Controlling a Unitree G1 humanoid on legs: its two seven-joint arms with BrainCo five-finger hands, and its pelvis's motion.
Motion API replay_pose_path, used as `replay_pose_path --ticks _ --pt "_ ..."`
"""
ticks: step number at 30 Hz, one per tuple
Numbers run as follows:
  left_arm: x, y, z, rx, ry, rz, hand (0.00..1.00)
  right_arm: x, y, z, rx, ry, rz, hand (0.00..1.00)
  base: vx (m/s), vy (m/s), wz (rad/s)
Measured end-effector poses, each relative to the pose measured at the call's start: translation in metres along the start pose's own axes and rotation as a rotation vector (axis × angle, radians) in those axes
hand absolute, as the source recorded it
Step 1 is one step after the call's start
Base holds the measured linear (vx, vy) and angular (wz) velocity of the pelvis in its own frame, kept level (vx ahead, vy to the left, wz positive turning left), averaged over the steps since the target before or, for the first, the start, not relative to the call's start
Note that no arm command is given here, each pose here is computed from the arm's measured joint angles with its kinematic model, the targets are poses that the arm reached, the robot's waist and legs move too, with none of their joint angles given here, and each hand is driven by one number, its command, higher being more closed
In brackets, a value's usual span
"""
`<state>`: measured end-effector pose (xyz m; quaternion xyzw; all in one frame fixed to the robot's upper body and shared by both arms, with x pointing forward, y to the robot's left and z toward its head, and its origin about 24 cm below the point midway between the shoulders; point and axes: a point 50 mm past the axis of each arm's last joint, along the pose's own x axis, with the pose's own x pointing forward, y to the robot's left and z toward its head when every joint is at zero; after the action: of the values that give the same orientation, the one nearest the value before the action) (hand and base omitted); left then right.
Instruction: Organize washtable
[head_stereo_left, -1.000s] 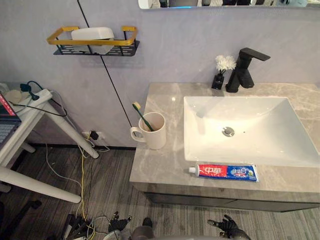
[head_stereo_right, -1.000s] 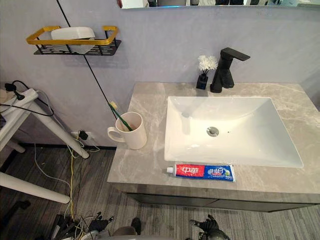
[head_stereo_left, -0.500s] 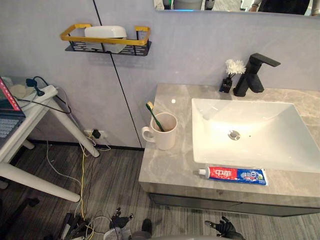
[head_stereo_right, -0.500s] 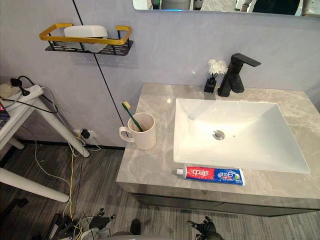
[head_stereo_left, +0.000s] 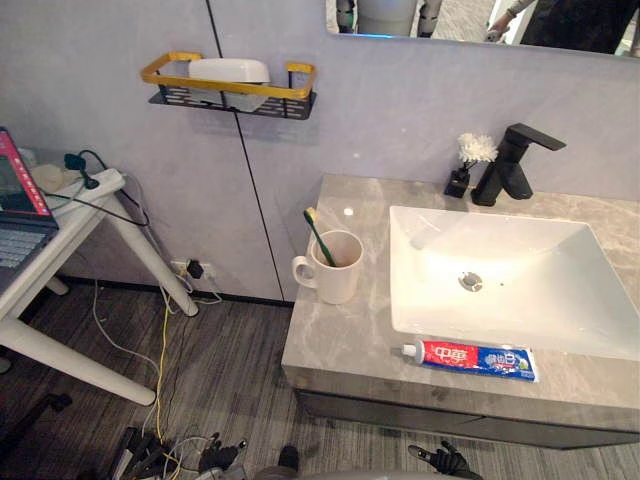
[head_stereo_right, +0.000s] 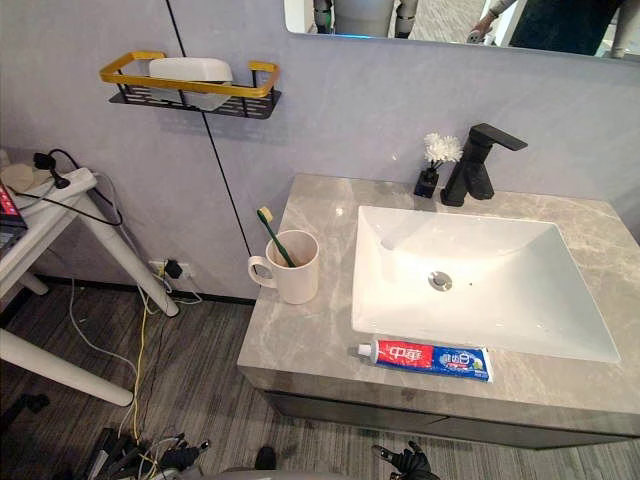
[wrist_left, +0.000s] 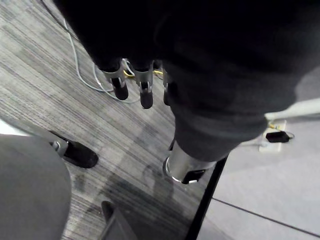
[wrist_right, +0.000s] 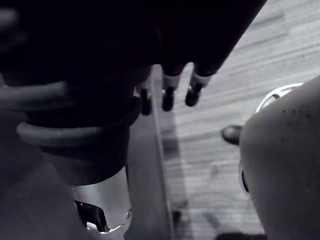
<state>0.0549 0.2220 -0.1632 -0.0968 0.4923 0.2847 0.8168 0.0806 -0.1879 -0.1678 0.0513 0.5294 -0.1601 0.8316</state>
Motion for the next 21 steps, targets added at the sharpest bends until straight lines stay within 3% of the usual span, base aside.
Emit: replay_pose_path --ticks 4,8,13,16,18,21 --pt "-0.012 0.035 -0.035 -0.121 0.120 0.129 0.00 0.000 -0.002 -0.002 0.007 0.005 -0.002 0.00 0.02 -0.024 0.40" --pt "-0.008 0.060 -0.012 -0.189 0.030 0.236 0.00 -0.003 -0.005 -0.011 -0.005 0.025 -0.006 0.00 0.04 -0.047 0.67" --pt "-0.018 0.114 0.085 -0.347 -0.375 0.453 0.00 -0.003 -0.004 -0.011 0.000 0.032 -0.009 0.00 0.01 -0.068 0.54" --pt "-0.066 0.132 0.166 -0.371 -0.785 0.579 0.00 -0.004 -0.005 -0.015 0.021 0.050 -0.025 0.00 -0.03 -0.051 0.44" --pt "-0.111 0.139 0.192 -0.393 -1.009 0.703 0.00 -0.005 -0.008 -0.014 0.024 0.051 -0.042 0.00 -0.06 -0.023 0.28" --pt "-0.155 0.135 0.202 -0.372 -1.182 0.832 0.00 -0.005 -0.014 -0.013 0.029 0.053 -0.072 0.00 -0.09 -0.004 0.37"
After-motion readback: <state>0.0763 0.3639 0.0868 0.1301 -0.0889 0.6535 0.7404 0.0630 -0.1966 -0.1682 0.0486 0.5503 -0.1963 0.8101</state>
